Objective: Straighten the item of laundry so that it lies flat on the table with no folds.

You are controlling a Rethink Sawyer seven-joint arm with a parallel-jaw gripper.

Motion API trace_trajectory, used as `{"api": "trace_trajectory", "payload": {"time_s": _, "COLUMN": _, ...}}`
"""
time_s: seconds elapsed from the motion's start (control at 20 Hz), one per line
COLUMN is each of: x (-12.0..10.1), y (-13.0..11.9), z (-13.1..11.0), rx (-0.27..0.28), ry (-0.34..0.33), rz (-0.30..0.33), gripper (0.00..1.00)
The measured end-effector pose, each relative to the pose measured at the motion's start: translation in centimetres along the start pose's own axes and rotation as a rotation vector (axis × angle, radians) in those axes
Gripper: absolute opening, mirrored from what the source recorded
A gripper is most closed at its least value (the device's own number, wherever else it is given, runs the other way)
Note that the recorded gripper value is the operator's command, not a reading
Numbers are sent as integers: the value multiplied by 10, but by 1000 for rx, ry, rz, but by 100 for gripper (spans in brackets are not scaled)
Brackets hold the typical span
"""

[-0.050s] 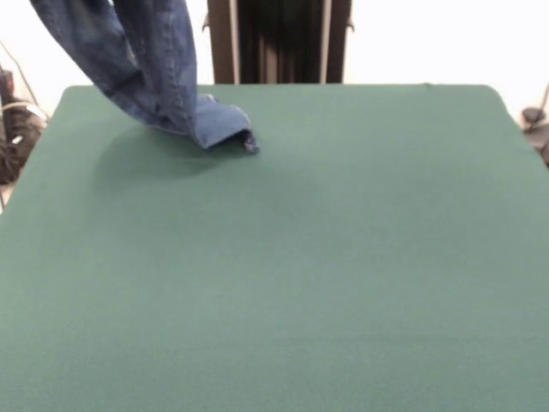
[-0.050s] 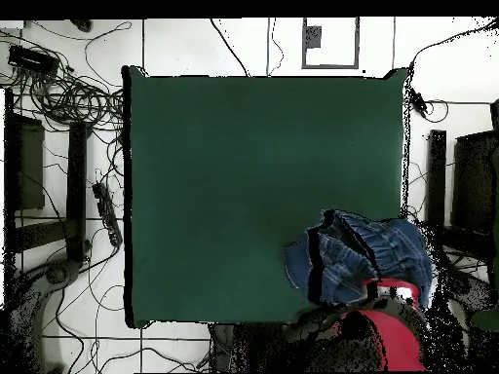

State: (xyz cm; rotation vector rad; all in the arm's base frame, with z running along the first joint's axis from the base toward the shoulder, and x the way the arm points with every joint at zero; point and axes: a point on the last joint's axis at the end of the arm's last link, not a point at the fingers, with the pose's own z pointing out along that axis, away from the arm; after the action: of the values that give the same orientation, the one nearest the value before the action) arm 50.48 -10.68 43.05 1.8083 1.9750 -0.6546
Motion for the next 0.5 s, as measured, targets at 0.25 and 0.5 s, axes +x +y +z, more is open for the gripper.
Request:
{"api": "trace_trajectory", "payload": {"time_s": 0.25, "x": -39, "y": -13, "z": 39, "rx": 19, "ry": 23, "rz": 14, "gripper": 0}}
{"api": "trace_trajectory", "payload": {"time_s": 0.5, "x": -62, "y": -21, "z": 72, "rx": 19, "ry": 28, "rz": 11, "gripper": 0}}
